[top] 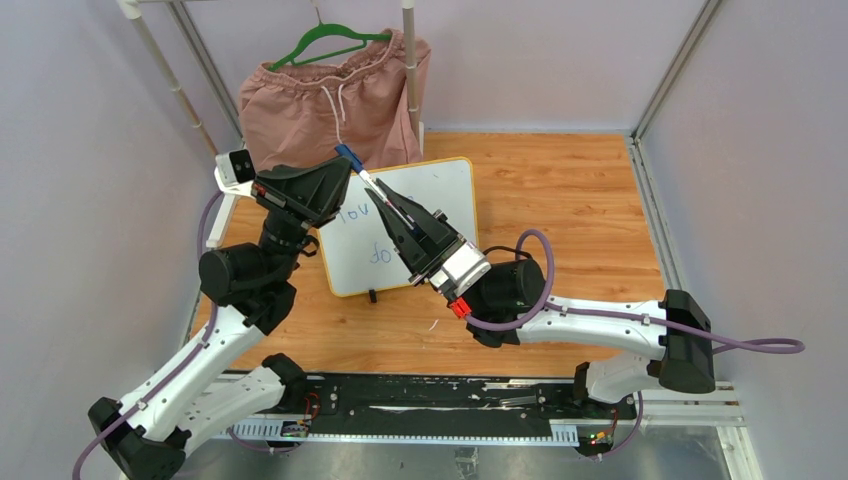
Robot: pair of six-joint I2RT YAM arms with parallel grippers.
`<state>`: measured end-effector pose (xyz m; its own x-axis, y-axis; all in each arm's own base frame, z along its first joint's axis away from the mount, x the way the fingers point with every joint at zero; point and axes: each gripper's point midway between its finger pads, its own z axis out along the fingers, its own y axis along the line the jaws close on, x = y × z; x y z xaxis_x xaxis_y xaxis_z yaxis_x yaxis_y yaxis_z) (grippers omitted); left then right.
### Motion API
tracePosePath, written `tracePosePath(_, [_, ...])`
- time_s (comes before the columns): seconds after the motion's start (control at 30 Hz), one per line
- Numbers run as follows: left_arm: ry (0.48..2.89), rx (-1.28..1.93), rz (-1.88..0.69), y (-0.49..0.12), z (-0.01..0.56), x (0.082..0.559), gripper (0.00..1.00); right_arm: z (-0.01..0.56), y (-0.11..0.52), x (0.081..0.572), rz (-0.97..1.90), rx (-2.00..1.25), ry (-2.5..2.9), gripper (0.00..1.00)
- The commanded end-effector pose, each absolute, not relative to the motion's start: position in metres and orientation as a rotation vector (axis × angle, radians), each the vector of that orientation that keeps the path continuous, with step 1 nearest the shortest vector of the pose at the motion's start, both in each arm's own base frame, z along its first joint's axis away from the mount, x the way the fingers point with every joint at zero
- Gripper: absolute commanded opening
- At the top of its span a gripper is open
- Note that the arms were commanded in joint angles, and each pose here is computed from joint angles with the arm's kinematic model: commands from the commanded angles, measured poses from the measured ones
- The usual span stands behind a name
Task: Write a sentence on the whiteboard
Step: Close the whiteboard marker at the center of the board.
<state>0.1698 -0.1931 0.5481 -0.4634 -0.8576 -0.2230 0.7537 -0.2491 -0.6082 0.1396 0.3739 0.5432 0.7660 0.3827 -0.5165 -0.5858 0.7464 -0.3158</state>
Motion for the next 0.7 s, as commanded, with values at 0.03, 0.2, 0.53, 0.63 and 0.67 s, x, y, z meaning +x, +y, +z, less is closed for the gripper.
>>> tracePosePath(0.03, [0.984,-0.056,-1.934,-0.232,0.516,0.16,0.0,0.56,0.376,0.13,0.567,-0.479,0.392,0.0])
tracePosePath(0.2, [1.017,-0.025,-1.938,-0.243,0.513,0.156,0.0,0.56,0.376,0.13,0.565,-0.479,0.391,0.0])
tracePosePath(0.53, [1.078,-0.003,-1.945,-0.258,0.501,0.151,0.0,0.562,0.38,0.131,0.558,-0.482,0.394,0.0])
tracePosePath(0.63, [1.086,-0.001,-1.952,-0.261,0.499,0.149,0.0,0.562,0.38,0.131,0.559,-0.478,0.393,0.0])
tracePosePath(0.67, [1.089,-0.001,-1.953,-0.261,0.498,0.149,0.0,0.563,0.38,0.132,0.558,-0.476,0.392,0.0])
